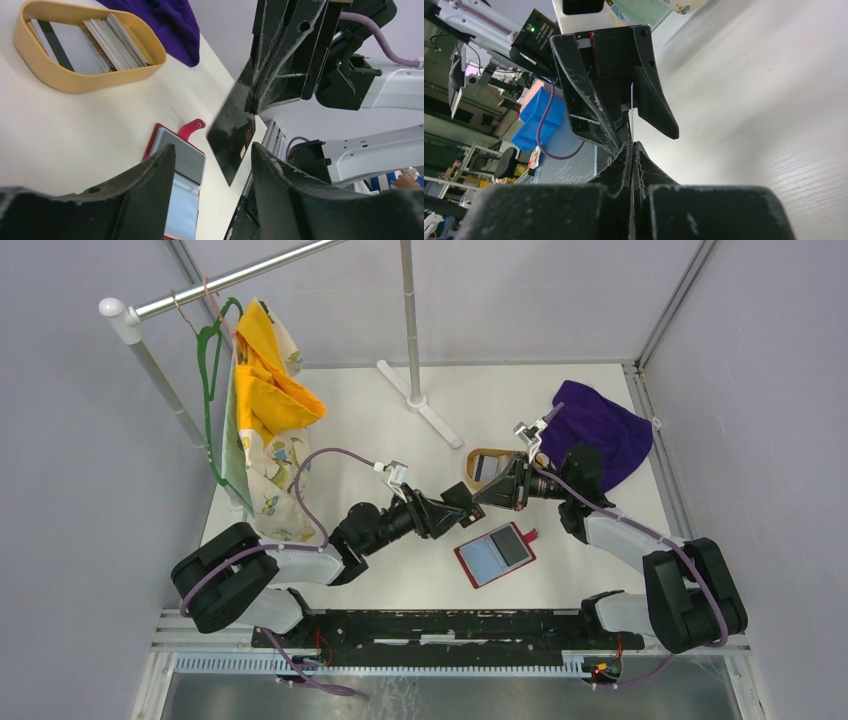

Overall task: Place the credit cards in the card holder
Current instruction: Pick up the credit card from the storage box.

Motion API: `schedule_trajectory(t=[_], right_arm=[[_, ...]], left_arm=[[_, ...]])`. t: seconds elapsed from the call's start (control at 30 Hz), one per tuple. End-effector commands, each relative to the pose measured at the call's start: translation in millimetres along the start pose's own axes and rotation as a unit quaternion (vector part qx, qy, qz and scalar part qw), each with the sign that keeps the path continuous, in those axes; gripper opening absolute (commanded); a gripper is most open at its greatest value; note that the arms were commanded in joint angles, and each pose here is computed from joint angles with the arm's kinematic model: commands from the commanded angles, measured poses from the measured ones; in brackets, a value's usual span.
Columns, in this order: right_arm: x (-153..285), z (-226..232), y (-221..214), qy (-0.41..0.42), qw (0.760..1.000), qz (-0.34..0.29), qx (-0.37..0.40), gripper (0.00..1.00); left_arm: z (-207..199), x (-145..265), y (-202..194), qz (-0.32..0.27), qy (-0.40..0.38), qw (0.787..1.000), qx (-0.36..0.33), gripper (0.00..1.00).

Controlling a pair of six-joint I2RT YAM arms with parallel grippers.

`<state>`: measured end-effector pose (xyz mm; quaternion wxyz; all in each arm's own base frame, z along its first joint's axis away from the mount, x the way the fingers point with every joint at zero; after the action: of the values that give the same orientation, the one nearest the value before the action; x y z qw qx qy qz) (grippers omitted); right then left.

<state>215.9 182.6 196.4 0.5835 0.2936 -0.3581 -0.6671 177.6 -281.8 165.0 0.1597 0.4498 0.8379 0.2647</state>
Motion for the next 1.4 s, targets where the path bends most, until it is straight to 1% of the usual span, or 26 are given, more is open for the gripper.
schedule_trajectory(t=[0.0, 0.03, 0.07, 0.1, 0.17, 0.23, 0.27, 0.3, 0.33, 0.37, 0.4, 0.43, 0.47, 0.5, 0.57, 0.7, 0.8, 0.87, 1.0, 1.1, 1.2, 1.27, 1.37], right_arm=[[-5, 11, 6, 0.035, 0.999, 0.001, 0.041, 0.00], [-5, 11, 6, 0.038, 0.998, 0.003, 0.042, 0.00], [-5, 12, 5, 0.039, 0.998, 0.004, 0.042, 0.00], [-6, 12, 5, 0.041, 0.998, 0.005, 0.045, 0.00], [-7, 10, 3, 0.041, 0.998, 0.011, 0.050, 0.00], [-7, 8, 1, 0.044, 0.996, 0.020, 0.078, 0.01], [-7, 6, 3, 0.050, 0.993, 0.027, 0.107, 0.13], [-6, 5, 1, 0.058, 0.990, 0.042, 0.120, 0.27], [-6, 3, 5, 0.066, 0.981, 0.054, 0.174, 0.38], [-5, 2, 2, 0.068, 0.979, 0.070, 0.181, 0.46], [-3, 1, 3, 0.070, 0.970, 0.083, 0.217, 0.56], [-1, 1, 7, 0.073, 0.959, 0.090, 0.258, 0.63], [1, 3, 5, 0.077, 0.954, 0.101, 0.271, 0.67], [3, 5, 6, 0.082, 0.945, 0.104, 0.298, 0.71], [6, 9, 1, 0.093, 0.937, 0.102, 0.320, 0.77], [9, 12, -20, 0.122, 0.926, 0.097, 0.345, 0.80], [7, 13, -24, 0.130, 0.928, 0.099, 0.336, 0.79], [4, 13, -26, 0.133, 0.931, 0.103, 0.325, 0.77], [-2, 13, -29, 0.128, 0.942, 0.106, 0.291, 0.67], [-6, 14, -32, 0.128, 0.945, 0.112, 0.281, 0.59], [-9, 13, -33, 0.127, 0.948, 0.116, 0.266, 0.45], [-10, 14, -33, 0.133, 0.950, 0.116, 0.259, 0.33], [-11, 16, -30, 0.138, 0.950, 0.115, 0.256, 0.07]], left_arm=[[-21, -10, 16, -0.023, -0.053, 0.998, -0.003, 0.58], [-22, -10, 16, -0.022, -0.057, 0.998, -0.004, 0.54], [-23, -10, 17, -0.022, -0.062, 0.998, -0.006, 0.47], [-24, -11, 18, -0.021, -0.065, 0.998, -0.007, 0.35], [-26, -11, 17, -0.016, -0.072, 0.997, -0.012, 0.03], [-28, -9, 16, -0.011, -0.080, 0.997, -0.020, 0.02], [-29, -8, 16, -0.007, -0.083, 0.996, -0.025, 0.02], [-29, -6, 14, -0.001, -0.086, 0.996, -0.031, 0.02], [-29, -4, 11, 0.010, -0.088, 0.995, -0.039, 0.02], [-28, -3, 10, 0.016, -0.087, 0.995, -0.049, 0.02], [-27, -1, 7, 0.029, -0.089, 0.994, -0.057, 0.02], [-26, 2, 4, 0.040, -0.087, 0.993, -0.067, 0.02], [-23, 5, 1, 0.051, -0.085, 0.992, -0.077, 0.02], [-21, 8, -2, 0.062, -0.083, 0.991, -0.087, 0.02], [-18, 15, -6, 0.080, -0.080, 0.988, -0.107, 0.02], [-18, 23, -12, 0.108, -0.091, 0.981, -0.136, 0.02], [-20, 23, -16, 0.125, -0.101, 0.977, -0.143, 0.02], [-20, 21, -20, 0.133, -0.104, 0.975, -0.144, 0.02], [-23, 16, -25, 0.144, -0.111, 0.973, -0.145, 0.02], [-24, 13, -28, 0.148, -0.114, 0.972, -0.145, 0.02], [-26, 9, -30, 0.152, -0.118, 0.971, -0.144, 0.02], [-26, 8, -31, 0.154, -0.117, 0.971, -0.143, 0.02], [-25, 8, -30, 0.148, -0.112, 0.972, -0.142, 0.02]])
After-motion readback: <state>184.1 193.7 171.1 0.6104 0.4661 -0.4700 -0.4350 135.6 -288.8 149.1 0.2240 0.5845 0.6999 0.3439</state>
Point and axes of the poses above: each gripper's point midway between its finger pads, its own x axis back along the fingers, its own z axis along the line the jaws close on, y = z × x, the point moved 6 cm from there along x, back along the fingers, and after that the axes turned 9 degrees about x, right-handed, at the moved point
